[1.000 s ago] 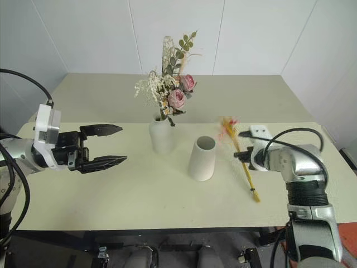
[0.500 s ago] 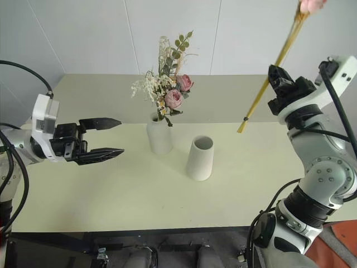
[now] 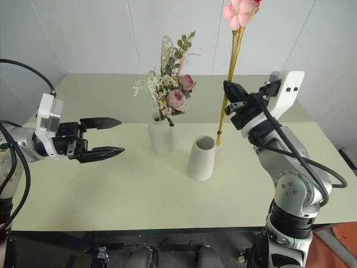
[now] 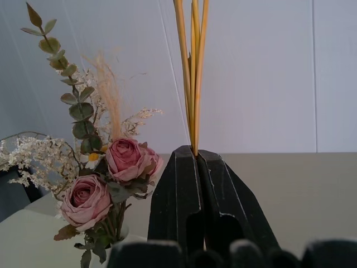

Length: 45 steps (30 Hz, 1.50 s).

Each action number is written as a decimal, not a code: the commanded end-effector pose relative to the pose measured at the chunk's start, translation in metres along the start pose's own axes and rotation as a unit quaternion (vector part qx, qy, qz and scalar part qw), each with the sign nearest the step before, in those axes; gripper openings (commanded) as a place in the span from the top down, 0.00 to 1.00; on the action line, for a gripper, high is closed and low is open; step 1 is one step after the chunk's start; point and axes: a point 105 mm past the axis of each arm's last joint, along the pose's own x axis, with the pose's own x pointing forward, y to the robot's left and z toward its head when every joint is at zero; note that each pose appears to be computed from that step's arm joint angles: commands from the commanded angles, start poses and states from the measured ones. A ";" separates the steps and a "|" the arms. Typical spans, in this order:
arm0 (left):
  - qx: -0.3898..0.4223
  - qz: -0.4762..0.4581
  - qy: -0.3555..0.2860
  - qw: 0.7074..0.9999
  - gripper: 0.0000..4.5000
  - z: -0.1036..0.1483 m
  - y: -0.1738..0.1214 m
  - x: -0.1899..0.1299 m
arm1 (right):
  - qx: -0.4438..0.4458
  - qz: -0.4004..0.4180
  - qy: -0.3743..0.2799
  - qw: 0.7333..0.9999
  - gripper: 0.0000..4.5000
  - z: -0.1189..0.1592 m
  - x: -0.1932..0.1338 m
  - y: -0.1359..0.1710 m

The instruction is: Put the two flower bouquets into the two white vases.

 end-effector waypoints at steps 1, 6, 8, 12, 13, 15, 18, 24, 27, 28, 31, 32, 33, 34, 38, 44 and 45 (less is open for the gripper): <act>0.024 0.006 -0.001 1.000 0.00 0.010 0.000 -0.004 | -0.024 0.012 -0.047 0.999 1.00 0.018 0.002 0.009; 0.026 0.007 0.000 1.000 0.00 0.010 0.001 -0.003 | -0.041 0.012 -0.068 0.997 1.00 0.031 0.006 0.007; 0.026 0.006 0.000 1.000 0.00 0.010 0.001 -0.003 | -0.040 0.012 -0.074 0.996 1.00 0.035 0.006 0.007; 0.024 0.005 0.000 1.000 0.00 0.010 0.001 -0.002 | -0.029 0.019 -0.079 0.996 1.00 0.037 0.004 0.011; 0.024 0.005 -0.001 1.000 0.00 0.009 0.001 -0.002 | -0.024 0.026 -0.075 0.997 1.00 0.035 0.002 0.014; 0.023 0.004 0.000 1.000 0.00 0.009 0.001 -0.002 | -0.015 0.035 -0.060 0.997 1.00 0.025 0.000 0.019; 0.022 0.005 0.000 1.000 0.00 0.008 0.001 -0.002 | -0.002 0.041 -0.036 0.999 1.00 0.009 -0.003 0.023; 0.021 0.009 0.002 1.000 0.00 0.008 0.003 -0.003 | 0.013 0.034 -0.014 0.999 1.00 -0.009 -0.003 0.021; 0.021 0.010 0.003 1.000 0.00 0.007 0.003 -0.004 | 0.021 0.019 -0.005 1.000 1.00 -0.019 -0.003 0.014; 0.021 0.011 0.004 1.000 0.00 0.007 0.003 -0.004 | 0.023 0.017 -0.003 1.000 1.00 -0.022 -0.003 0.012; 0.021 0.013 0.004 1.000 0.00 0.007 0.003 -0.004 | 0.024 0.005 0.002 1.000 1.00 -0.035 -0.007 0.007; 0.021 0.013 0.004 1.000 0.00 0.007 0.004 -0.004 | 0.023 -0.001 0.001 1.000 1.00 -0.039 -0.009 0.005; 0.022 0.014 0.005 1.000 0.00 0.007 0.004 -0.004 | 0.019 -0.005 0.001 1.000 1.00 -0.044 -0.012 0.004; 0.022 0.014 0.005 1.000 0.00 0.007 0.004 -0.005 | 0.016 -0.007 0.002 1.000 1.00 -0.047 -0.015 0.003; 0.024 0.014 0.008 1.000 0.00 0.008 0.005 -0.005 | 0.009 -0.008 0.001 1.000 1.00 -0.055 -0.028 0.003; 0.027 0.013 0.014 0.999 0.00 0.009 0.009 -0.007 | -0.008 0.001 0.001 1.000 0.62 -0.051 -0.053 0.004; 0.027 0.013 0.015 0.999 0.00 0.009 0.009 -0.008 | -0.017 0.010 0.008 1.000 0.55 -0.050 -0.059 0.006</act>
